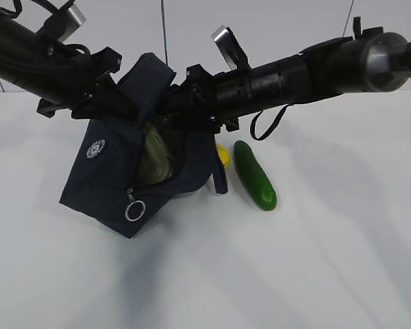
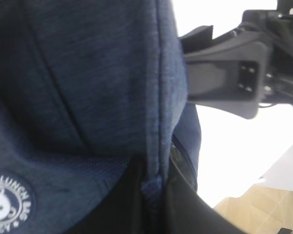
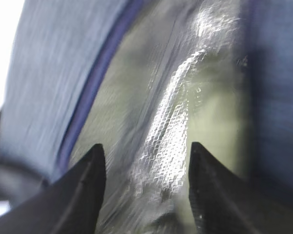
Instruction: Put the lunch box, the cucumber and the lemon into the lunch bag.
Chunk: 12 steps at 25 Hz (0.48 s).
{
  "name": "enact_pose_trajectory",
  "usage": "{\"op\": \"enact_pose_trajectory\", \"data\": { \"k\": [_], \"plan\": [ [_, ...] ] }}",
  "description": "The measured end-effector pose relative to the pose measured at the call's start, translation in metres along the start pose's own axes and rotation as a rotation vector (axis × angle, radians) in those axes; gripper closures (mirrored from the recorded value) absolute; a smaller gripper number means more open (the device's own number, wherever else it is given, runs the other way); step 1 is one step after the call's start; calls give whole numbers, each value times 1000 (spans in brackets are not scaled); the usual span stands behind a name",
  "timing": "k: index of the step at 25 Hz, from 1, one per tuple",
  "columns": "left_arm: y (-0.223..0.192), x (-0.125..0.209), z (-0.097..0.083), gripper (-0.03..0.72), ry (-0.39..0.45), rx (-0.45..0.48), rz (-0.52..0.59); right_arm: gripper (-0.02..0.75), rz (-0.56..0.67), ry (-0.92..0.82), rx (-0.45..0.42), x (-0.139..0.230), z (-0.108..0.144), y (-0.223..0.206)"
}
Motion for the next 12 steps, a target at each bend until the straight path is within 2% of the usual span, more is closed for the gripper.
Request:
{"op": "enact_pose_trajectory", "data": {
  "k": [3, 12],
  "plan": [
    [0, 0, 1, 671, -5, -7, -1, 332, 41, 16, -13, 6, 3, 1],
    [0, 1, 9, 671, -59, -70, 7, 332, 112, 191, 80, 3, 17, 32]
  ]
}}
Point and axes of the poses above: a point on each arm's last joint axis where the gripper is mounted, y pointing back along that axis away from the gripper, z along the wrist's bending axis when the last joint is at zero, x = y × z, the point moved 5 cm from there along -y, pointing out along that axis toward the gripper, and after that the axes turned 12 degrees about -y, right-handed, at the moved point
